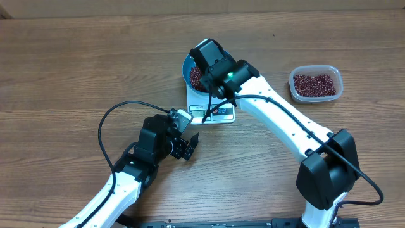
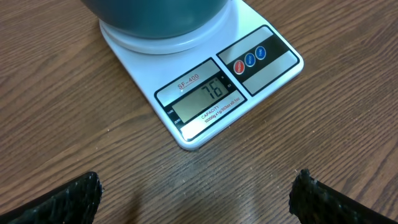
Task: Scoop item into bowl and weigh 150g on scale
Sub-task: 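Move the empty scoop back to the bean container, then lower the scoop into the beans with the right gripper and scoop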
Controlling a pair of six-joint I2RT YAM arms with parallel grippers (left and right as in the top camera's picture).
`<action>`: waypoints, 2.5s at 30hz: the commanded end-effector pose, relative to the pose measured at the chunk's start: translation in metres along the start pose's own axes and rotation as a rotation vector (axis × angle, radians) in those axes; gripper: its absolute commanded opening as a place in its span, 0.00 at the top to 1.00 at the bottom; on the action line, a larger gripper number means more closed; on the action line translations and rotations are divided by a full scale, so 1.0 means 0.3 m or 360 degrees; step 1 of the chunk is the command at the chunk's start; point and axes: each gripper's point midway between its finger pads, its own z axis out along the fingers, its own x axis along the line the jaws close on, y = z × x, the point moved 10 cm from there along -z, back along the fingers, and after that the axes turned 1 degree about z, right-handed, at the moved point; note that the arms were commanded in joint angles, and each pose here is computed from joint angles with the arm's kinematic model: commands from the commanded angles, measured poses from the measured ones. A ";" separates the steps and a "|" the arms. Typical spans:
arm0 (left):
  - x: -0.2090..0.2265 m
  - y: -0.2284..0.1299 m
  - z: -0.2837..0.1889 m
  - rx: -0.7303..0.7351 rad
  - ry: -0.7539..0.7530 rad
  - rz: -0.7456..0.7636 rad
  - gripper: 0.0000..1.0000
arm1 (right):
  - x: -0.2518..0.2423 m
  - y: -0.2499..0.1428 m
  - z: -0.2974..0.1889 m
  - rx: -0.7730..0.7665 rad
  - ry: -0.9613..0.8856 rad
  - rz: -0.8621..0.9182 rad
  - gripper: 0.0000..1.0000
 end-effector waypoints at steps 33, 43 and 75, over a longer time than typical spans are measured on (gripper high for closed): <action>-0.002 -0.004 0.005 0.0008 -0.0008 -0.0024 0.00 | -0.856 -0.601 0.021 0.0584 0.0183 0.1230 0.96; -0.002 -0.004 0.005 0.0008 -0.0008 -0.0024 0.00 | -0.818 -0.679 0.220 0.0869 0.0256 0.1224 0.96; -0.002 -0.004 0.005 0.0008 -0.0008 -0.0024 0.00 | -0.692 -0.664 0.248 0.0876 0.0852 0.1024 0.96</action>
